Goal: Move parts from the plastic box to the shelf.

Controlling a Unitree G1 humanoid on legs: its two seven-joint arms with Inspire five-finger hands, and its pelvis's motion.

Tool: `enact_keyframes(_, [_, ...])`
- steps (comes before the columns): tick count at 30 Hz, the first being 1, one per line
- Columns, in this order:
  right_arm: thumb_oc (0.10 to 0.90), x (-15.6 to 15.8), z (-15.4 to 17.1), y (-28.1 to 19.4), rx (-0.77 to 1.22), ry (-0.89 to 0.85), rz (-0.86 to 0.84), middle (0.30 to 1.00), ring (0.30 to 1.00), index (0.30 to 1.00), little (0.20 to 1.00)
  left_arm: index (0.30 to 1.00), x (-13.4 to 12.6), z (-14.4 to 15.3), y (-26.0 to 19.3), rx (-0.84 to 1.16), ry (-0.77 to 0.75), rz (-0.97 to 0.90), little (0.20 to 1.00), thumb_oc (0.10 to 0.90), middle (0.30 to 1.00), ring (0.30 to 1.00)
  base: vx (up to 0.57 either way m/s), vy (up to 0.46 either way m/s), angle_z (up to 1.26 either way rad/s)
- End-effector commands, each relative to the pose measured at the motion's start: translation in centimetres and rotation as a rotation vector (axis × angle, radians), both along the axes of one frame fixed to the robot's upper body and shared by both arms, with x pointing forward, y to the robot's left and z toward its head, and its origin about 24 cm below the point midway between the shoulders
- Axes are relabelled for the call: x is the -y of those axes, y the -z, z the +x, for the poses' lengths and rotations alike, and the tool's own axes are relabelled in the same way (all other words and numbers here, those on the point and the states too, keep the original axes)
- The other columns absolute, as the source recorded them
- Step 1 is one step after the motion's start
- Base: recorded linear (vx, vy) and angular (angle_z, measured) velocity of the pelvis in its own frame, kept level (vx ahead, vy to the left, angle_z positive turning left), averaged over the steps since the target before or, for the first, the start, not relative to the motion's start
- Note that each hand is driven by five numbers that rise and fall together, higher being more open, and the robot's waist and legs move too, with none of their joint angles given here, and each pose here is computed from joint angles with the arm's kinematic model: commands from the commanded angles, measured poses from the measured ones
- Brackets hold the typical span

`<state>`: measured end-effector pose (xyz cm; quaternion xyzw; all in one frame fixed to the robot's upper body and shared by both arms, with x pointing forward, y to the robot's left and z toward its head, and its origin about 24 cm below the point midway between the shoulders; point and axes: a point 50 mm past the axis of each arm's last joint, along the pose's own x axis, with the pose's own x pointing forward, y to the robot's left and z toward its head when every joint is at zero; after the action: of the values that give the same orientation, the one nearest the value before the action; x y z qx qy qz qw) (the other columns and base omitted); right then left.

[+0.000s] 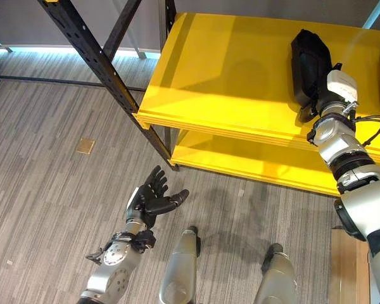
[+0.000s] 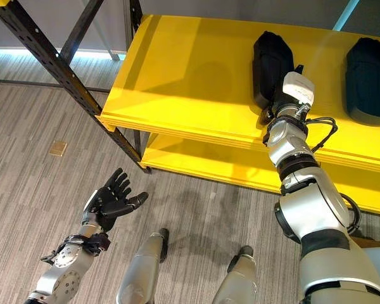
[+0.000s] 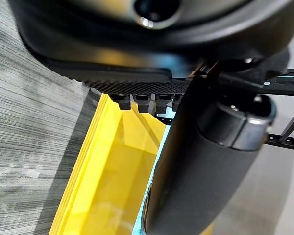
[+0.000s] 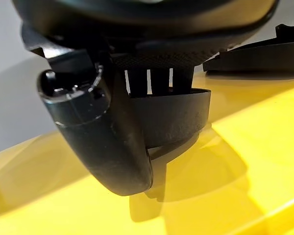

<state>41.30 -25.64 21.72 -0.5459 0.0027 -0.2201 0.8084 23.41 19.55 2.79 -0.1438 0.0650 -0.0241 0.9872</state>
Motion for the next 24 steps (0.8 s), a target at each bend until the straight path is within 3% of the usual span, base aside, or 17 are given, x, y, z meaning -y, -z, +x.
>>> enact_keyframes(1, [0.52, -2.9, 0.7, -6.3, 0.159, -0.098, -0.025, 0.467, 0.467, 0.467, 0.467, 1.0, -1.2, 0.8, -4.7, 0.247, -0.007, 0.022, 1.0, 0.9, 1.0, 1.0, 0.0, 0.0, 0.0])
enact_keyframes(2, [0.9, -3.3, 0.8, -6.4, 0.169, -0.116, -0.017, 1.0, 1.0, 1.0, 1.0, 1.0, -1.3, 0.8, -4.8, 0.252, -0.009, 0.021, 1.0, 0.9, 1.0, 1.0, 0.0, 0.0, 0.0])
enact_keyframes(24, [0.9, -7.7, 0.3, -9.9, 0.314, -0.311, -0.015, 1.0, 1.0, 1.0, 1.0, 1.0, -2.0, 0.8, -5.2, 0.268, -0.038, 0.041, 1.0, 0.9, 1.0, 1.0, 0.0, 0.0, 0.0])
